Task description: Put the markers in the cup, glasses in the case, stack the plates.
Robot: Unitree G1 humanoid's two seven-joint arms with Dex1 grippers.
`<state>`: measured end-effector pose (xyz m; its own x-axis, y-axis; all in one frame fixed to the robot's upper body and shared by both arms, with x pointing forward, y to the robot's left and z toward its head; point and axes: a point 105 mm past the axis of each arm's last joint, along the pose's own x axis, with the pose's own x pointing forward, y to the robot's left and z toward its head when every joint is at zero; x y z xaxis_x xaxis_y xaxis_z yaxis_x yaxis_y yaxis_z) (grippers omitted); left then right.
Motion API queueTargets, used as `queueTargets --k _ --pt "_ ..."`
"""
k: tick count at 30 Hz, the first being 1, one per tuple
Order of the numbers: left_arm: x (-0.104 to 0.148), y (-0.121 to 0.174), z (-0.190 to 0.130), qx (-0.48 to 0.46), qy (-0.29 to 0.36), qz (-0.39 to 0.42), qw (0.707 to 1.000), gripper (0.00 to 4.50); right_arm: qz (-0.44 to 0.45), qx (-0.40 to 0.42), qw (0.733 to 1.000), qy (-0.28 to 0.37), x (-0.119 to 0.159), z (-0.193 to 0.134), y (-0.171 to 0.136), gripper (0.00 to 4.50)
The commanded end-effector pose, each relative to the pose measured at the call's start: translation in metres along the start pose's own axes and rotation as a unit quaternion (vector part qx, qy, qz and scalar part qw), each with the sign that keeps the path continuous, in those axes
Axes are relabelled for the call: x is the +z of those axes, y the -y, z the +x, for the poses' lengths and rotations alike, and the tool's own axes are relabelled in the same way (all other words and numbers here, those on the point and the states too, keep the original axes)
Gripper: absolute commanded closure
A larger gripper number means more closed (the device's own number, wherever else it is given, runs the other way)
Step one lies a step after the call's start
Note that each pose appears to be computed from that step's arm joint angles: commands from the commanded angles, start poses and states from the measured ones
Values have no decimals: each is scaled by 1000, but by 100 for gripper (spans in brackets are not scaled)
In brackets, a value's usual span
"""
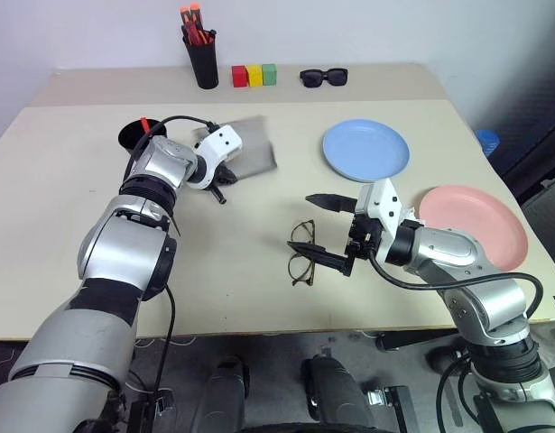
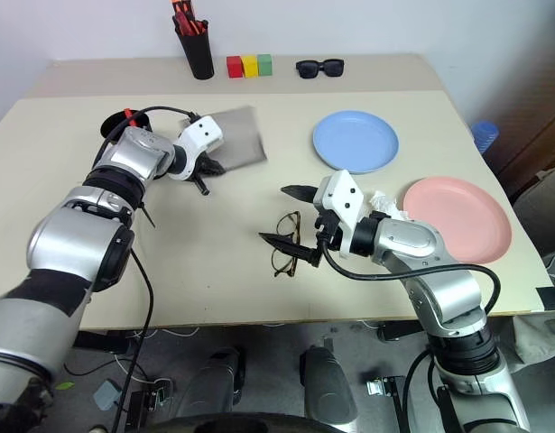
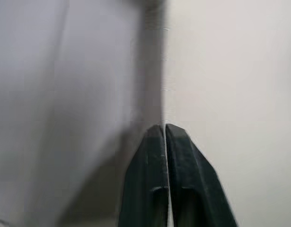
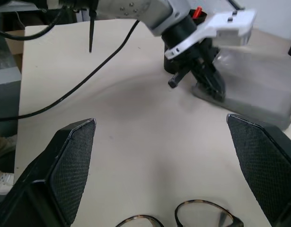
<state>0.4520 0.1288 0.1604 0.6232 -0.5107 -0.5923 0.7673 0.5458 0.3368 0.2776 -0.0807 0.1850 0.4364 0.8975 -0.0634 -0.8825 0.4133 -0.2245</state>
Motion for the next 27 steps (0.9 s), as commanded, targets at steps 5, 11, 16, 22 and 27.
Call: queueTargets --k 5,11,16,22,27 --pt "22 10 -4 -49 65 34 996 447 -26 7 1000 15 14 -1 -2 0" --pt "6 30 -30 -192 39 82 977 447 -31 21 999 4 14 -3 0 0" --pt "-13 43 -52 -250 -6 80 965 447 -29 50 998 -17 12 -10 -5 0" --pt "-15 71 -65 -276 -1 63 959 447 -32 62 997 -32 6 -11 -7 0" --pt "-19 83 -65 -277 -8 44 960 447 -31 66 997 -31 5 -9 -9 0"
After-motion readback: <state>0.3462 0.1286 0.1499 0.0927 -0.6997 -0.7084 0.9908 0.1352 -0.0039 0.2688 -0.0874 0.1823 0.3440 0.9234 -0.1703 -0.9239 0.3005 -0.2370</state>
